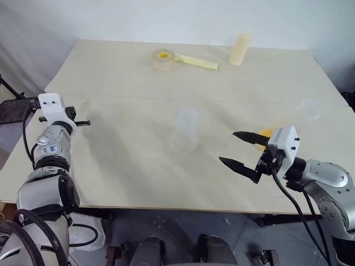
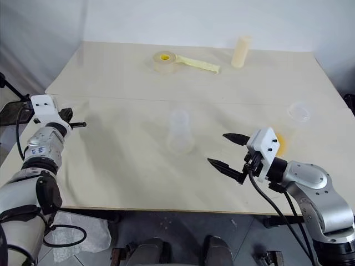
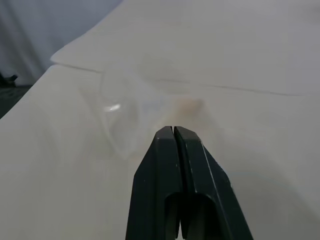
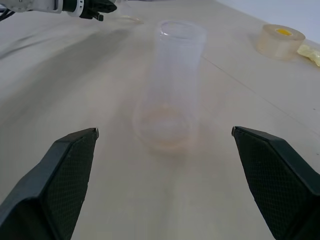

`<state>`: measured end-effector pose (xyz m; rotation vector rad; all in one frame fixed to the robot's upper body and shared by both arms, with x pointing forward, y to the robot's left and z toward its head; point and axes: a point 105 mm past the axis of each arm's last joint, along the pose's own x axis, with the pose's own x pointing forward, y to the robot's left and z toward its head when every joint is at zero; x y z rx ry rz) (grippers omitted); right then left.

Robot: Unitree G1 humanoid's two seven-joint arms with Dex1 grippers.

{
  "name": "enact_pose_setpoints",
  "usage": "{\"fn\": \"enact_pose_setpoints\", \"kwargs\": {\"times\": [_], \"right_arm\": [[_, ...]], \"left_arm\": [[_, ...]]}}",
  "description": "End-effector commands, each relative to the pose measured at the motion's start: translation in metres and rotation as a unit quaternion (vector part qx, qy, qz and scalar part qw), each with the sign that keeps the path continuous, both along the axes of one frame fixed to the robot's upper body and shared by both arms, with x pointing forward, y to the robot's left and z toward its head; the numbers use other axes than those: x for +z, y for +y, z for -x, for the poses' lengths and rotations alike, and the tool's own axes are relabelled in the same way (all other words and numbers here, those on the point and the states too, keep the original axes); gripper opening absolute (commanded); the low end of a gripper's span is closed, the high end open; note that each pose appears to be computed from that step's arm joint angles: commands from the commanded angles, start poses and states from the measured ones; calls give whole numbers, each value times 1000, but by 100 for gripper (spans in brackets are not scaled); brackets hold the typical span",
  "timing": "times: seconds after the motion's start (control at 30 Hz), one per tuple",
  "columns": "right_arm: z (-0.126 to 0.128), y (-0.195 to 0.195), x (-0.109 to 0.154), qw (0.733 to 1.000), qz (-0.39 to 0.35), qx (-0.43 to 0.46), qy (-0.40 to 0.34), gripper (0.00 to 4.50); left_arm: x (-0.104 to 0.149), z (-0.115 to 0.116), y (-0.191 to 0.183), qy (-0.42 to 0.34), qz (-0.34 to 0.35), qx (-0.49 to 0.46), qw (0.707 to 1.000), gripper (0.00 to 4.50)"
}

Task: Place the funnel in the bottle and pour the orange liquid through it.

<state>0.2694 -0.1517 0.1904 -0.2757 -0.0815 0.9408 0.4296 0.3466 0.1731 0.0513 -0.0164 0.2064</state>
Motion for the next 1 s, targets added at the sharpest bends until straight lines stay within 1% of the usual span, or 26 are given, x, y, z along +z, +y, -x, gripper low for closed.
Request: {"fn": "enact_pose_setpoints", "kwargs": {"times": [0.03, 0.07, 0.2, 0.23, 0.3, 0.37, 0.4, 0.43, 0.5, 0.53, 0.57, 0.7, 0.77, 0.83, 1.0], "right_arm": [[4, -2, 12, 1000, 1, -6, -28, 450], [4, -2, 12, 1000, 1, -5, -28, 450], [3, -2, 12, 1000, 1, -4, -27, 450], [2, -2, 12, 1000, 1, -4, -27, 450], [2, -2, 12, 1000, 1, -2, -27, 450], [1, -3, 13, 1000, 1, 0, -28, 450], [1, -3, 13, 1000, 1, 0, -28, 450], [1, -3, 14, 1000, 0, 0, -29, 450], [0, -3, 15, 1000, 0, 0, -30, 450], [-1, -3, 15, 1000, -1, 1, -31, 450], [-1, -3, 15, 1000, -1, 2, -31, 450], [-3, -1, 15, 999, -1, 6, -33, 450], [-5, 0, 16, 999, -3, 9, -34, 450], [-6, 1, 16, 999, -3, 12, -35, 450], [-9, 5, 16, 999, -4, 18, -36, 450]], "left_arm": [[13, 1, 8, -13, -11, 36, 999, 4], [14, 1, 7, -18, -13, 37, 999, 4], [12, 1, 0, -34, 35, 38, 998, 4], [13, 2, -2, -40, 38, 33, 998, 22], [9, 4, -6, -23, 33, 34, 999, 62], [3, 8, -14, 5, 41, 21, 999, 123], [1, 10, -20, 16, 60, -1, 998, 154], [3, 12, -23, 14, 79, -9, 997, 184], [9, 19, -18, -2, 85, 18, 996, 247], [13, 23, -15, -11, 79, 35, 996, 284], [15, 26, -14, -17, 73, 45, 996, 311], [18, 35, -14, -15, 30, 72, 997, 439], [20, 38, -9, -13, 17, 99, 995, 446], [18, 37, -2, -10, 23, 120, 992, 446], [9, 28, 8, 11, 43, 141, 989, 446]]}}
